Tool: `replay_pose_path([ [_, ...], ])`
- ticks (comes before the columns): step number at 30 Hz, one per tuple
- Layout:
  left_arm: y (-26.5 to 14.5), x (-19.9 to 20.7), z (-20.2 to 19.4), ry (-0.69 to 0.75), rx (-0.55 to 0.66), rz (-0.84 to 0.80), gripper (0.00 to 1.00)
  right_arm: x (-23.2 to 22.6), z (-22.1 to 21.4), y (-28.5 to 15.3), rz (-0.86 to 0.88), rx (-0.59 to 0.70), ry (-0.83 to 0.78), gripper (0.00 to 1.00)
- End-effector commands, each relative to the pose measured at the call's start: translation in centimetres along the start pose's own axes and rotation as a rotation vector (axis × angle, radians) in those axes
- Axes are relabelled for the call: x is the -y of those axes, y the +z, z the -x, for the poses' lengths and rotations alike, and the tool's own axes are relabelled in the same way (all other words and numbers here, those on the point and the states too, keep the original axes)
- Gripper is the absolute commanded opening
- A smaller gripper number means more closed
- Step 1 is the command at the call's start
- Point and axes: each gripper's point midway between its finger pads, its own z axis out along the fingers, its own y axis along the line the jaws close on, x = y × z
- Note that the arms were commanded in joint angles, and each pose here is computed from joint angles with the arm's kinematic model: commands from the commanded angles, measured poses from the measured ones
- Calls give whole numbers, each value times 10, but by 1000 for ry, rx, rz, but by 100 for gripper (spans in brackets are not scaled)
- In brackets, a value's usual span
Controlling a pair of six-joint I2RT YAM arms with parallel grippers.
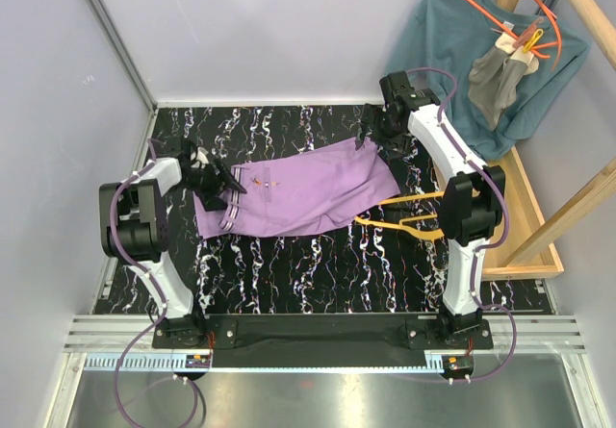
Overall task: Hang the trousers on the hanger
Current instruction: Fold the trousers at the center of the board.
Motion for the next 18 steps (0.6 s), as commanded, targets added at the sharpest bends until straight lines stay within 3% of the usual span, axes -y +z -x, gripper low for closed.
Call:
replay_pose_path([
  [1,-7,32,20,46,67,-112,67,-3,12,-7,8,32,-9,100],
  [2,-10,39,23,54,84,-123,58,-2,13,-6,4,34,-10,100],
  [3,-14,43,26,60,103,-125,38,-2,13,-8,5,37,-12,100],
  [5,-27,65,29,116,138,-131,15,-1,15,-9,2,44,-11,100],
  [7,-37,88,23,179,153,-140,0,0,17,-9,-1,46,-7,100],
  [11,-61,125,16,256,214,-177,0,3,22,-11,-7,56,0,100],
  [18,-114,142,22,329,396,-173,0,5,23,-11,-6,53,10,100],
])
